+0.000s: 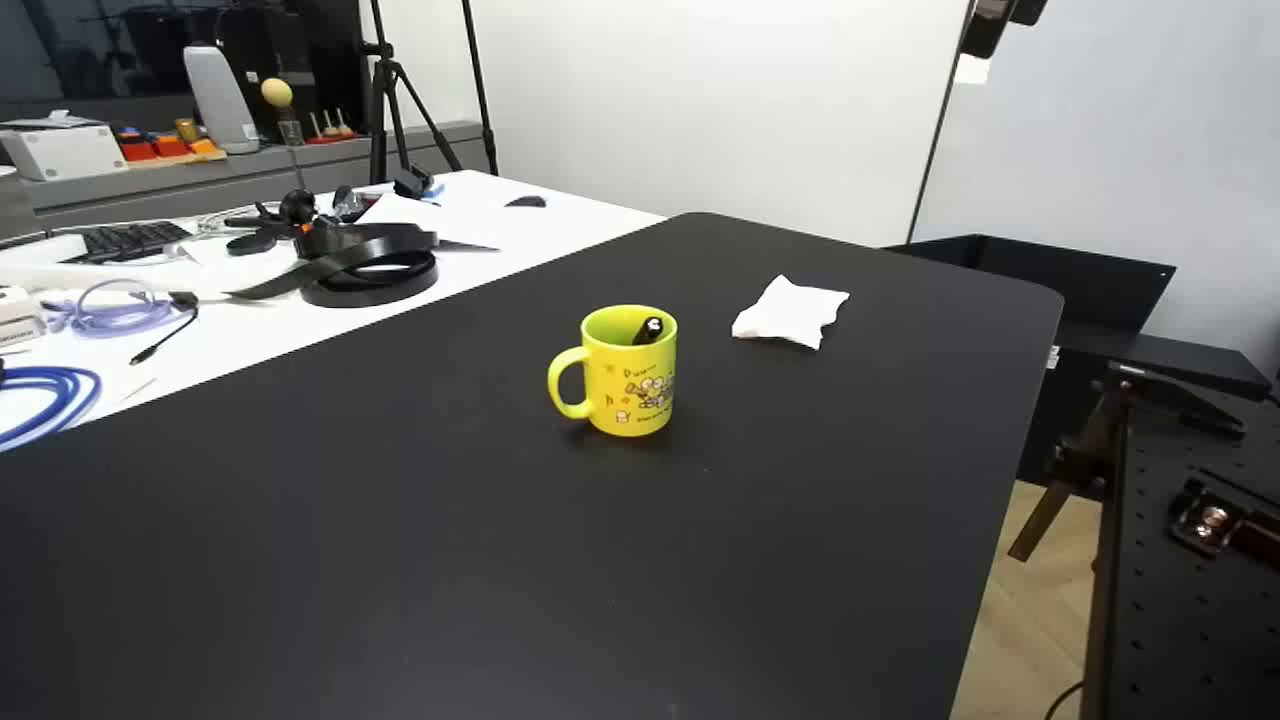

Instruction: Put the marker on the table

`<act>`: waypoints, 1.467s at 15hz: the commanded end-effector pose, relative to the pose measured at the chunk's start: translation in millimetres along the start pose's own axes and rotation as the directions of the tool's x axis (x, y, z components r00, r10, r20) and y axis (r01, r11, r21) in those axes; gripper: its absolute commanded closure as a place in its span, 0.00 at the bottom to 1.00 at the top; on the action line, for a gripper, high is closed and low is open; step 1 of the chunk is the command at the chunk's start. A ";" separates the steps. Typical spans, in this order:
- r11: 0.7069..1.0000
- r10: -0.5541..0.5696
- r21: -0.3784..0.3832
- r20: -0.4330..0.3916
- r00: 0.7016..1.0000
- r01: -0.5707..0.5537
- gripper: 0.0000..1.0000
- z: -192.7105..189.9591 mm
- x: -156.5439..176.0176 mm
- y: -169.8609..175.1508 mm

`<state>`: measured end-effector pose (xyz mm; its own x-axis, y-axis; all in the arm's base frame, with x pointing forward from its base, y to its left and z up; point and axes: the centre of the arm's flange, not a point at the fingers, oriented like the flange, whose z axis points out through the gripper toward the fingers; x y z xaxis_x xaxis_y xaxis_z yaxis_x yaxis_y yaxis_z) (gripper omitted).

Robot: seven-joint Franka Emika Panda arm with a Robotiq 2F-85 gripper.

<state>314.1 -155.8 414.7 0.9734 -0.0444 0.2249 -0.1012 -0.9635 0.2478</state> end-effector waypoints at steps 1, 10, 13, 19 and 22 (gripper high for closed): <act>1.000 0.000 0.000 0.000 1.000 0.000 0.00 0.2 0.0 0.0; 1.000 0.000 0.000 0.001 1.000 0.000 0.00 0.3 0.0 -0.1; 1.000 -0.001 -0.009 -0.001 1.000 0.001 0.00 5.4 7.0 -7.3; 0.994 -0.111 -0.003 -0.092 0.990 0.111 0.00 31.1 38.4 -68.5; 0.985 -0.172 0.008 -0.129 0.977 0.175 0.00 49.7 51.0 -110.7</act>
<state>365.4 -92.6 382.9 0.9511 0.1295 0.2803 0.0489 -0.9595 0.2775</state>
